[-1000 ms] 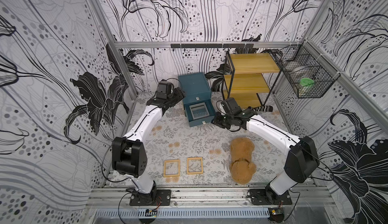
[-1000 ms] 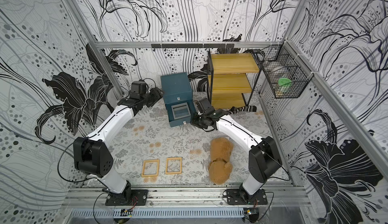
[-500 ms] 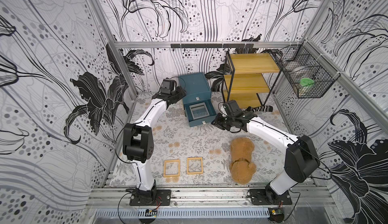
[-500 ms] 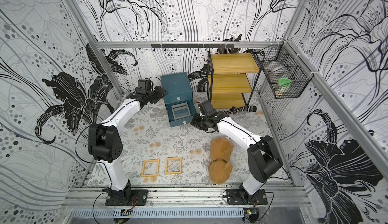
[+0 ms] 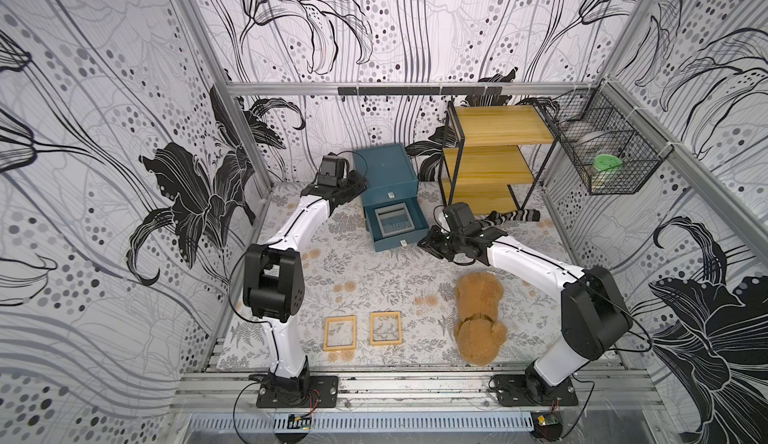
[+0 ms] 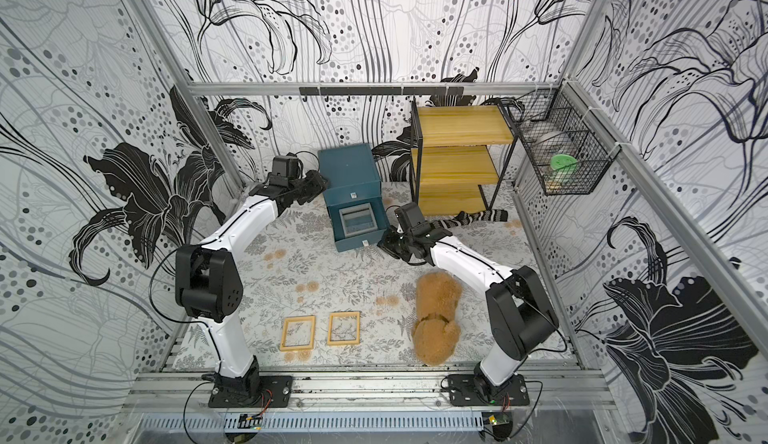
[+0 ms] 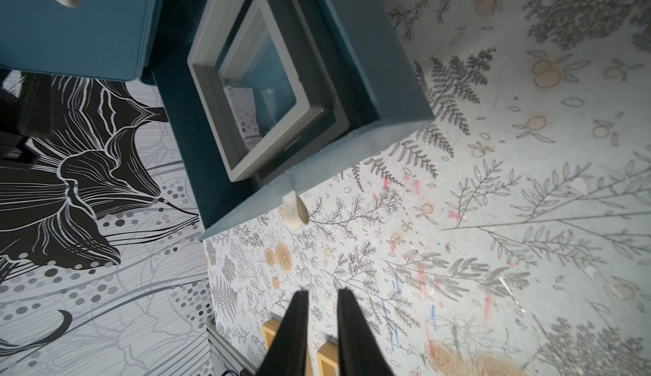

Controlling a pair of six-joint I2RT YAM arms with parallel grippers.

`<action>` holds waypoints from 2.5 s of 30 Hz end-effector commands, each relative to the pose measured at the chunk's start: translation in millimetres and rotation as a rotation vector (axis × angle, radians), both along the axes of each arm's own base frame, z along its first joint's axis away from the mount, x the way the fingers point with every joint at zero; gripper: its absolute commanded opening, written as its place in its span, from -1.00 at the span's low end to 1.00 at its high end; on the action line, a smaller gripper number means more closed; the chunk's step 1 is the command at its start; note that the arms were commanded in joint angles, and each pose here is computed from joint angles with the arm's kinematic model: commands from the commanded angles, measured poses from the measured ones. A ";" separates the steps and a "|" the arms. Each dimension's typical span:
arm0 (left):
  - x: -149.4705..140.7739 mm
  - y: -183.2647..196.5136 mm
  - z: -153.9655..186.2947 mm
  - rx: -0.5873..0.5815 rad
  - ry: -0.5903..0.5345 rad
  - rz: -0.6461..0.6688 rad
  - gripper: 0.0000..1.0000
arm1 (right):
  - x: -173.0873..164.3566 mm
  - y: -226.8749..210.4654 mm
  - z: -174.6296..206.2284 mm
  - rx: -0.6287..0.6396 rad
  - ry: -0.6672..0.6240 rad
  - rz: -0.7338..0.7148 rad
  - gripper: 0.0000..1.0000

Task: Place the brooch boxes into the drawer by color
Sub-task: Close the drawer in the storage box.

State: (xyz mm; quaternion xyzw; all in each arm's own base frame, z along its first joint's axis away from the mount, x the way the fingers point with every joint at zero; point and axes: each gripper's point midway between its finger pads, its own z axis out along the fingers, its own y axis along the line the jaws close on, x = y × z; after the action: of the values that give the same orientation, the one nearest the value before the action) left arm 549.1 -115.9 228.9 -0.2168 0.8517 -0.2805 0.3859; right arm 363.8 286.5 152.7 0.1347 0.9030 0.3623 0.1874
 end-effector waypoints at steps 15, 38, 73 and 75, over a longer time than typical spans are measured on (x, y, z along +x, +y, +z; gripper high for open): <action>-3.6 1.3 -4.3 -0.010 0.000 -0.017 -0.15 | 34.6 11.0 -19.1 0.024 -0.035 -0.047 -0.62; -7.1 -0.4 -7.7 -0.026 0.010 -0.023 -0.17 | 80.2 31.9 -13.3 0.076 -0.083 -0.066 -0.62; -8.0 -1.9 -7.5 -0.036 0.010 -0.026 -0.18 | 166.7 67.3 0.6 0.246 -0.128 -0.191 -0.62; -7.9 -1.9 -8.2 -0.037 0.012 -0.027 -0.18 | 168.5 67.3 0.8 0.252 -0.126 -0.199 -0.62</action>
State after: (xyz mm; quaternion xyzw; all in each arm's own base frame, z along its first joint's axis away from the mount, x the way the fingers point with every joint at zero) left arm 548.0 -119.1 228.5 -0.2120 0.8453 -0.3021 0.3863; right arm 518.5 352.8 145.6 0.2098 0.8347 0.4473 0.2435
